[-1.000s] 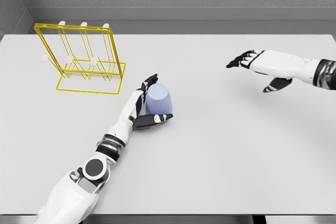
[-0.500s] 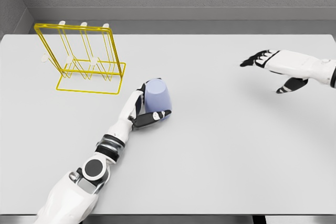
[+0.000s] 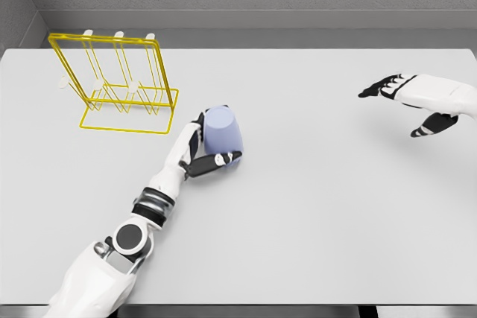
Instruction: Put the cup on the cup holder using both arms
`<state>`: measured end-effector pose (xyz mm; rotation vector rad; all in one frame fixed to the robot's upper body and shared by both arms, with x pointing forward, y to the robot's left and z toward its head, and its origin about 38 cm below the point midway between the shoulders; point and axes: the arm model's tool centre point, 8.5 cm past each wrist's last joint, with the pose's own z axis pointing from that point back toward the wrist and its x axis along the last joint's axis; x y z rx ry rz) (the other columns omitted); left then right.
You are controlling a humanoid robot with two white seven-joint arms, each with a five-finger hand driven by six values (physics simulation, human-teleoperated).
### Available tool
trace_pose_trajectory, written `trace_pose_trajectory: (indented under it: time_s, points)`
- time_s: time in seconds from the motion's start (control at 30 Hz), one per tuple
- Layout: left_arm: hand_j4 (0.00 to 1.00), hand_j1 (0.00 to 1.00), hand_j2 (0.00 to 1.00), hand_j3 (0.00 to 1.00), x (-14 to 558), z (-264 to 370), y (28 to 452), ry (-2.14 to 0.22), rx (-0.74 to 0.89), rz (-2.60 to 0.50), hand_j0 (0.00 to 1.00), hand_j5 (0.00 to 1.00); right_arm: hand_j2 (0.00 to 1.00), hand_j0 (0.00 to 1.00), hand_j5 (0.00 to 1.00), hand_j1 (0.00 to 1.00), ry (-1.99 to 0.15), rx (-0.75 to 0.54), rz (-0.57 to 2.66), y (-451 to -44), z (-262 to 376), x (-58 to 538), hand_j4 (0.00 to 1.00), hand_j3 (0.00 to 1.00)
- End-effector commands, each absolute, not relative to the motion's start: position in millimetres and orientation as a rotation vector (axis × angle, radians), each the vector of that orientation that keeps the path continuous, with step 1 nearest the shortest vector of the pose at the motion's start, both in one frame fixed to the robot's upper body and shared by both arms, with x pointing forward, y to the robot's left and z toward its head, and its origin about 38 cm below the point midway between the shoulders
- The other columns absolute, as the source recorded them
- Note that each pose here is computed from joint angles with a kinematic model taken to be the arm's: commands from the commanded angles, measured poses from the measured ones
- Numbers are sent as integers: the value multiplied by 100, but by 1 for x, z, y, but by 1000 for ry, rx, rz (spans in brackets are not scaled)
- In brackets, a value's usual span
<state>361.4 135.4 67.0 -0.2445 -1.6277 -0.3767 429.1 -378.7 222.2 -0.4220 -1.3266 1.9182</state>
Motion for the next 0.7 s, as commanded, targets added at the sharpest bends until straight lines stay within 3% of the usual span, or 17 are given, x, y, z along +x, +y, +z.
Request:
trace_pose_trajectory:
  time_s: [0.0,0.33,0.67]
  points:
    - [78,78,78,78,361,72,135,-1643,-246,-376,78,78,100,100,100,100,-1326,-418,1914,-379,221,429,100,100]
    - [76,76,76,76,358,89,133,-1688,-270,-374,76,76,100,100,100,100,-1324,-411,1911,-379,219,428,100,100]
    - [76,76,76,76,355,122,161,-1789,-241,-364,76,76,100,100,100,100,-1326,-409,1911,-377,217,429,100,100]
